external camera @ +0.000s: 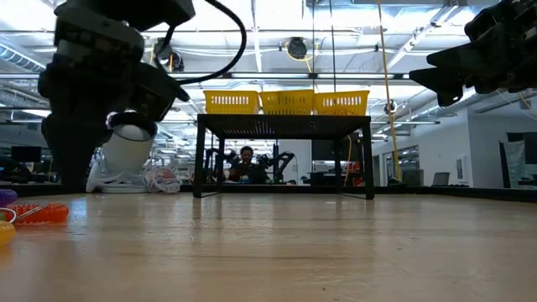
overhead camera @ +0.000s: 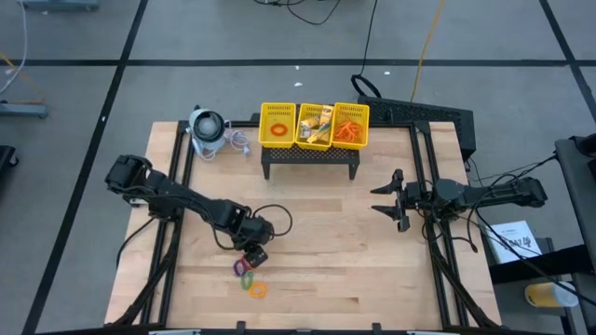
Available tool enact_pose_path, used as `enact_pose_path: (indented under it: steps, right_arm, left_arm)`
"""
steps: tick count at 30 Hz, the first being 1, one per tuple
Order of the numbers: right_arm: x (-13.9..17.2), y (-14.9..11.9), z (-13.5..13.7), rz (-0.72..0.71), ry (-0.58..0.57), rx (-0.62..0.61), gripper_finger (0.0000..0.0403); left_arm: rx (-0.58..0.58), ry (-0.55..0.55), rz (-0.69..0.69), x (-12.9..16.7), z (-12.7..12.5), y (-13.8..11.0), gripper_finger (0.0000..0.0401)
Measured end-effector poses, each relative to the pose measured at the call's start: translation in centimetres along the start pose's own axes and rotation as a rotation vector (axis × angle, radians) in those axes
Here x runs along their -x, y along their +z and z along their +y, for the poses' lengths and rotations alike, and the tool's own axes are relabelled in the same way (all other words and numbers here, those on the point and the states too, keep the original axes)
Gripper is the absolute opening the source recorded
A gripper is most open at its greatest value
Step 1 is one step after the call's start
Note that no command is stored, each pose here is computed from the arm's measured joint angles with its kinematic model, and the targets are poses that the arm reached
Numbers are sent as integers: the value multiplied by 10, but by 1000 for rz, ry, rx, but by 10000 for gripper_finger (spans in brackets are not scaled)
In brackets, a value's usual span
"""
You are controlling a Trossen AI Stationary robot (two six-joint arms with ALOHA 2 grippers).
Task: Pick & Place Office Desk Supplies
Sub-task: Put the orange spring keychain into the left yellow bin on the shelf
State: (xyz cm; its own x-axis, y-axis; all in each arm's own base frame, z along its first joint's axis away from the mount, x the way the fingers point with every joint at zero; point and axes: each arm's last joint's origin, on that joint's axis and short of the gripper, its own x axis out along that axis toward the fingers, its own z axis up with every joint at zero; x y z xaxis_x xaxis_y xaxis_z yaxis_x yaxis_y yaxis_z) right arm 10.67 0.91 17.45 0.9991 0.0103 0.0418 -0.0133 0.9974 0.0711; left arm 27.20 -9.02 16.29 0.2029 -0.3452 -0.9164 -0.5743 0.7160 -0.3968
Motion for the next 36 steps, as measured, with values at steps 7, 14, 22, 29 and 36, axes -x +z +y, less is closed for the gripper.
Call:
enact_pose_path:
  steps: [7,14,22,29,36]
  right_arm:
    - [0,0,0,0,0,0,215]
    - [0,0,0,-1,0,0,215]
    - [0,0,0,-1,0,0,215]
    - [0,0,0,0,0,0,215]
    - [0,0,0,0,0,0,215]
  left_arm:
    - [26,-54,-5,10,-22,2,214]
    - [-110,-55,-4,12,-42,17,214]
    - [-365,37,81,-5,-29,26,214]
    - [-184,274,284,-10,-4,14,214]
    - [-165,309,235,-13,-5,15,214]
